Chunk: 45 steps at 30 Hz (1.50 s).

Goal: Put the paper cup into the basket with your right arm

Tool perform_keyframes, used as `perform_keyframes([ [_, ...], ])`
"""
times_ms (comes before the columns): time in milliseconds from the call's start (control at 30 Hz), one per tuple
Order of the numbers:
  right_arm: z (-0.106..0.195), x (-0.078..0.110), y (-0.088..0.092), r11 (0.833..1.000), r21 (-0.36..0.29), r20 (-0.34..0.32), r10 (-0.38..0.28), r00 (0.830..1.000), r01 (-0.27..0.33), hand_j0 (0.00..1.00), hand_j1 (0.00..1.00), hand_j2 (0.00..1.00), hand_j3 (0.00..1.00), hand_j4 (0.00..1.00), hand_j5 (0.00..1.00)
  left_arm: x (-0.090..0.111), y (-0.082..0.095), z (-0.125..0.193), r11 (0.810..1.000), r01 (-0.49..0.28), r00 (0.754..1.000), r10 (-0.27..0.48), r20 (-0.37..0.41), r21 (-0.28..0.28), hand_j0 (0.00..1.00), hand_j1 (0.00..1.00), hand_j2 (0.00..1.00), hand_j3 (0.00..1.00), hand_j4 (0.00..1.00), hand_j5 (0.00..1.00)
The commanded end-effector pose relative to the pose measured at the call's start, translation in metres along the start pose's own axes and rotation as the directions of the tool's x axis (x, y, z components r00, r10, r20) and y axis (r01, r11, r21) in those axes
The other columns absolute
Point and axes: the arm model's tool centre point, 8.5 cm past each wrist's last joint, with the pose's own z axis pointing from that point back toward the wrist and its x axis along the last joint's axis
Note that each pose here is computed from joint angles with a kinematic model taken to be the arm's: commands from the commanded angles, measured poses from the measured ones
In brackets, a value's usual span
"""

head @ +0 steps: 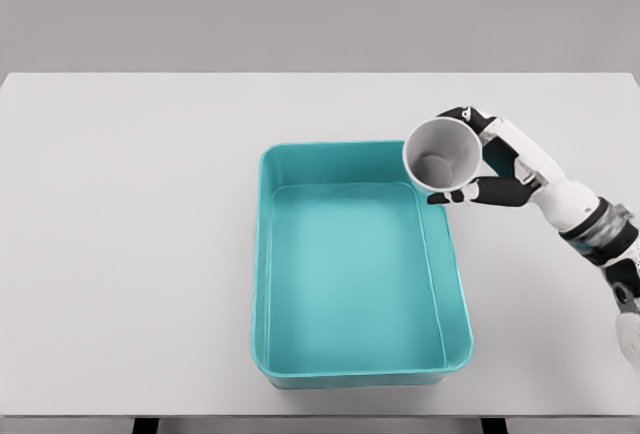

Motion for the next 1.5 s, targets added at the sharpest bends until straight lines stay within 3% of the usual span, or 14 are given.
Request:
perform_keyframes([
  [0, -0.002, -0.003, 0.006, 1.0, 0.022, -0.015, 0.007, 1.0, -0.007, 0.52, 0.52, 0.52, 0.52, 0.52, 0.52, 0.001, 0.0, 0.0, 1.0, 0.0, 1.0, 0.0, 0.002, 0.0, 1.0, 1.0, 1.0, 1.0, 1.0, 1.0],
  [333, -0.028, 0.002, 0.015, 0.989, 0.111, -0.015, 0.1, 0.995, -0.098, 0.52, 0.52, 0.52, 0.52, 0.52, 0.52, 0.0, 0.0, 0.0, 1.0, 0.0, 1.0, 0.0, 0.001, 0.0, 1.0, 1.0, 1.0, 1.0, 1.0, 1.0],
  [600, -0.044, 0.009, 0.024, 0.952, 0.199, -0.027, 0.241, 0.97, -0.231, 0.52, 0.52, 0.52, 0.52, 0.52, 0.52, 0.001, 0.0, 0.0, 1.0, 0.0, 1.0, 0.0, 0.002, 0.0, 1.0, 1.0, 1.0, 1.0, 1.0, 1.0],
  [900, -0.062, 0.026, 0.035, 0.889, 0.28, 0.017, 0.372, 0.928, -0.362, 0.52, 0.52, 0.52, 0.52, 0.52, 0.52, 0.001, 0.0, 0.0, 1.0, 0.0, 1.0, 0.0, 0.002, 0.0, 1.0, 1.0, 1.0, 1.0, 1.0, 1.0],
  [1167, -0.069, 0.029, 0.048, 0.794, 0.386, 0.036, 0.496, 0.868, -0.47, 0.51, 0.51, 0.51, 0.51, 0.51, 0.51, 0.001, 0.0, 0.0, 1.0, 0.0, 1.0, 0.0, 0.002, 0.0, 1.0, 1.0, 1.0, 1.0, 1.0, 1.0],
  [1300, -0.072, 0.028, 0.055, 0.759, 0.412, 0.064, 0.529, 0.846, -0.505, 0.52, 0.52, 0.52, 0.52, 0.52, 0.52, 0.001, 0.0, 0.0, 1.0, 0.0, 1.0, 0.0, 0.002, 0.0, 1.0, 1.0, 1.0, 1.0, 1.0, 1.0],
  [1367, -0.072, 0.029, 0.055, 0.747, 0.415, 0.076, 0.541, 0.837, -0.52, 0.55, 0.55, 0.55, 0.55, 0.55, 0.55, 0.0, 0.0, 0.0, 1.0, 0.0, 1.0, 0.0, 0.001, 0.0, 1.0, 1.0, 1.0, 1.0, 1.0, 1.0],
  [1400, -0.072, 0.028, 0.056, 0.736, 0.419, 0.082, 0.552, 0.83, -0.531, 0.63, 0.63, 0.63, 0.63, 0.63, 0.63, 0.0, 0.0, 0.0, 1.0, 0.0, 1.0, 0.0, -0.001, 0.0, 1.0, 1.0, 1.0, 1.0, 1.0, 1.0],
  [1467, -0.073, 0.029, 0.056, 0.734, 0.419, 0.085, 0.555, 0.827, -0.535, 0.78, 0.78, 0.78, 0.78, 0.78, 0.78, 0.001, 0.0, 0.0, 1.0, 0.0, 1.0, 0.0, 0.002, 0.0, 1.0, 1.0, 1.0, 1.0, 1.0, 1.0],
])
